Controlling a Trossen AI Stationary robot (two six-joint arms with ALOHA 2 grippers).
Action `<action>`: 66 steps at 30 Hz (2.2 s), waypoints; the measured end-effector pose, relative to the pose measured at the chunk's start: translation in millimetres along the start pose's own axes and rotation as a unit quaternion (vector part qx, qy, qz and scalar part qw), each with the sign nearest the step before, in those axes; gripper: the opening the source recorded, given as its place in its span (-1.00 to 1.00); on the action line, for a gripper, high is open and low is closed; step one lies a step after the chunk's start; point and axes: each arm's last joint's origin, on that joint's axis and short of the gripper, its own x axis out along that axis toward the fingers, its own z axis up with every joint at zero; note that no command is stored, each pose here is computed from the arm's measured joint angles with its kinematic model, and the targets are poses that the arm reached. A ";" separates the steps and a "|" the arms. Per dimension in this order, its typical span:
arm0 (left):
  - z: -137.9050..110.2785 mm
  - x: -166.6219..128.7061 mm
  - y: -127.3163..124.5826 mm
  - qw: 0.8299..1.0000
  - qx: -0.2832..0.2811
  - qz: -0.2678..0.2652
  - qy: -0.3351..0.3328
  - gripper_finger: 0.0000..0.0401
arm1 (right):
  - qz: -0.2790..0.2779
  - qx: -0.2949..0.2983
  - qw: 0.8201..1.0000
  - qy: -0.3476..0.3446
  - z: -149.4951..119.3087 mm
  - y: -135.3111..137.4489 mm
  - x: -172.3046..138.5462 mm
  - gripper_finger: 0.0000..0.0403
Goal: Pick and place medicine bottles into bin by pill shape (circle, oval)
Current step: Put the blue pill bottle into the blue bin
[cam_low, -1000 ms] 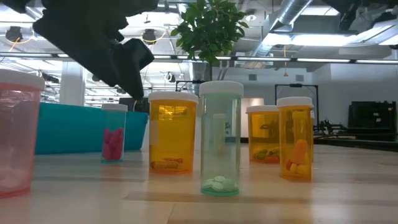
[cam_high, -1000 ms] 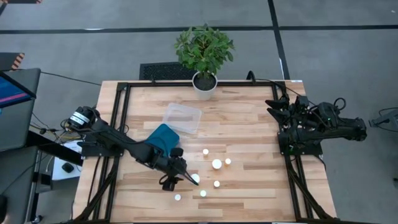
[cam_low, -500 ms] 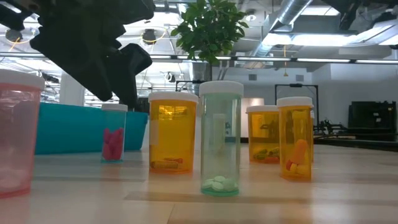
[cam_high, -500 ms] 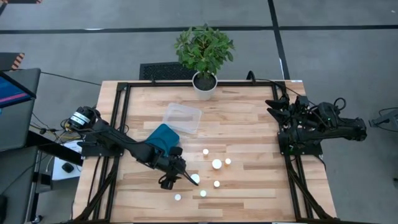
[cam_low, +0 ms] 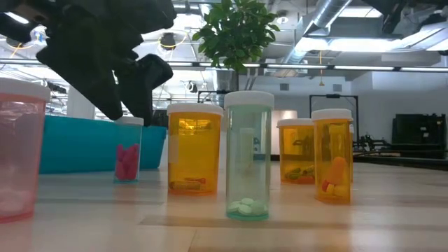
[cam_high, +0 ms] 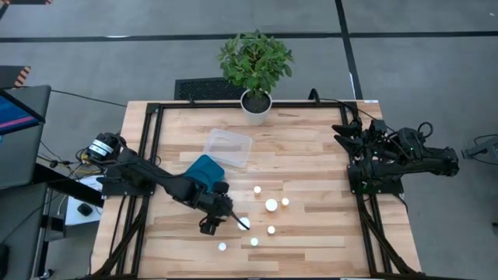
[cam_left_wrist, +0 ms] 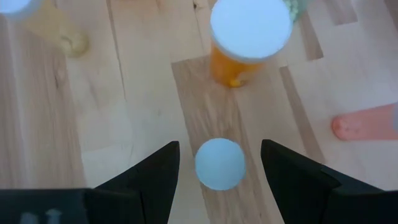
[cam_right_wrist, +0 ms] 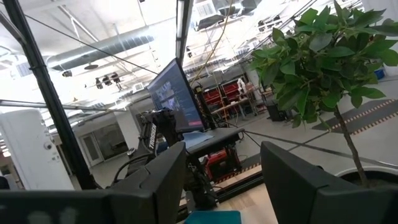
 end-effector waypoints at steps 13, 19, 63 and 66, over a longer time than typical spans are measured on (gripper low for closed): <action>-0.1 1.9 6.1 1.000 0.001 -0.014 0.007 0.04 | 0.000 0.000 1.000 0.001 -0.2 -0.1 0.1 0.06; -0.2 1.9 6.2 1.000 0.002 -0.012 0.007 -0.17 | -0.001 -0.001 1.000 0.002 -0.4 -0.2 0.1 0.05; -41.1 -133.3 63.4 0.929 -0.265 0.258 -0.029 -0.43 | -0.006 -0.004 1.000 0.015 -3.0 -1.1 0.0 0.01; -42.5 -116.9 65.2 0.924 -0.265 0.274 -0.010 -0.43 | -0.006 -0.004 1.000 0.015 -3.0 -1.1 0.0 0.00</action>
